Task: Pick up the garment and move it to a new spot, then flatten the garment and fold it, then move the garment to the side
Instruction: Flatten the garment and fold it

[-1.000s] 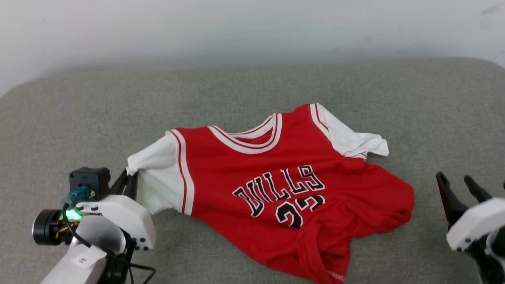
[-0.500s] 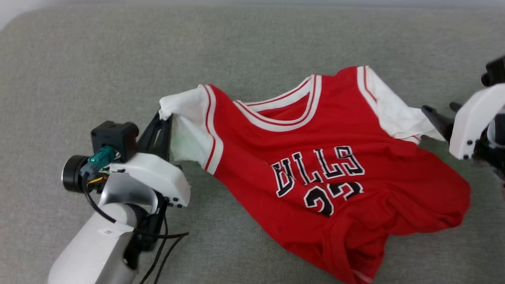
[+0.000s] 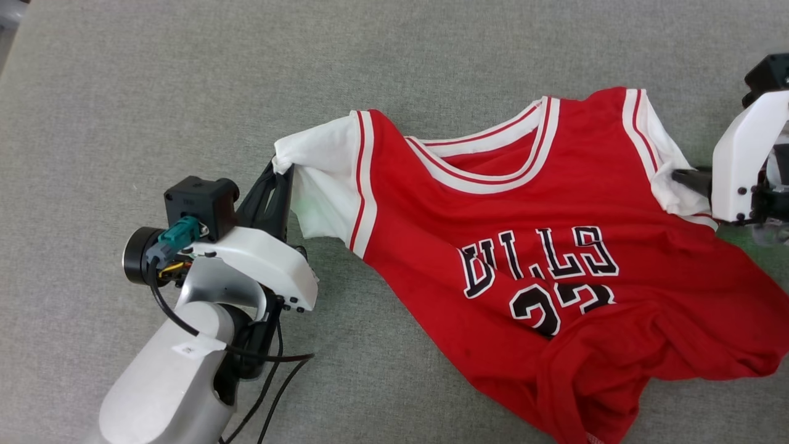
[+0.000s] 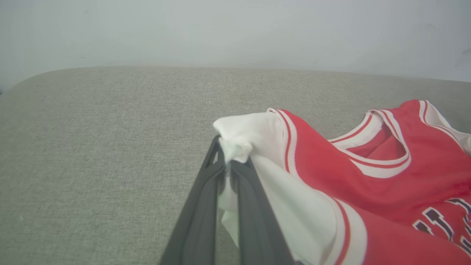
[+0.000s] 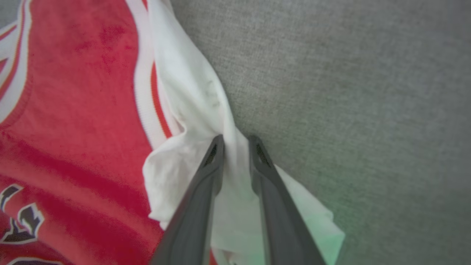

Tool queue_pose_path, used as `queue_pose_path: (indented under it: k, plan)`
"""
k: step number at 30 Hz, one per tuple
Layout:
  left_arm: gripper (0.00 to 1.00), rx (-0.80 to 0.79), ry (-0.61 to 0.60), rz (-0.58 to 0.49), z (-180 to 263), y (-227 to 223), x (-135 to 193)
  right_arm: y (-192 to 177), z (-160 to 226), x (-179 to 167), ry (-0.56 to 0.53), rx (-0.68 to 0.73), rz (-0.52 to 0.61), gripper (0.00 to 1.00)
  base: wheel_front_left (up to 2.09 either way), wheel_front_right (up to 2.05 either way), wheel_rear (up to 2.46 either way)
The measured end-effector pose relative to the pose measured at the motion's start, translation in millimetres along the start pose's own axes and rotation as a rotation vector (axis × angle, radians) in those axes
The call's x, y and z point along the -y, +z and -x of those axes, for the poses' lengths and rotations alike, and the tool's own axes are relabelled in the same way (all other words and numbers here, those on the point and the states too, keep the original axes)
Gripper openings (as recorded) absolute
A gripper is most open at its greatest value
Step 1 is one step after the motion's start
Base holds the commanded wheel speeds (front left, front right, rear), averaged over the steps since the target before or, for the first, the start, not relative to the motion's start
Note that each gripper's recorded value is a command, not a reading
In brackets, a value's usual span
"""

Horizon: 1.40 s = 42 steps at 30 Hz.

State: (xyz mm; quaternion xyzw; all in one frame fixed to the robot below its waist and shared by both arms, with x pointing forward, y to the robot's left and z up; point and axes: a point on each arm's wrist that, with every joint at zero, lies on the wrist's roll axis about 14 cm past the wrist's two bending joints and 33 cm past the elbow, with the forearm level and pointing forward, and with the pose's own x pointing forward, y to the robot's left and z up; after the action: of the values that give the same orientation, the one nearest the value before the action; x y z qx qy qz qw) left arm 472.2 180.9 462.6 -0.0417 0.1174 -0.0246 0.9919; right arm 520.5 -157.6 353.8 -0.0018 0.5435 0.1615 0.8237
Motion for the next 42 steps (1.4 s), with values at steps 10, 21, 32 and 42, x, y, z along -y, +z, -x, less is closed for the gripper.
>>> queue_pose_path:
  k: [10,21,32,42]
  plan:
    - [0.0,0.1,-0.005,0.042,-3.4,36.3,-6.8,41.5,40.3,3.2,-0.029,0.294,-0.016,0.0,0.0,0.0,0.0]
    - [0.0,0.31,-0.054,0.04,-31.7,135.1,3.6,94.5,147.8,40.5,-0.207,0.713,-0.023,0.0,0.0,0.0,0.0]
    - [0.0,0.514,-0.057,0.033,-71.2,244.0,9.3,177.2,259.9,56.1,-0.344,1.107,0.021,0.0,0.0,0.0,0.0]
    - [0.0,0.691,-0.045,0.007,-100.8,320.7,2.4,251.4,336.2,50.6,-0.41,1.364,0.099,0.0,0.0,0.0,0.0]
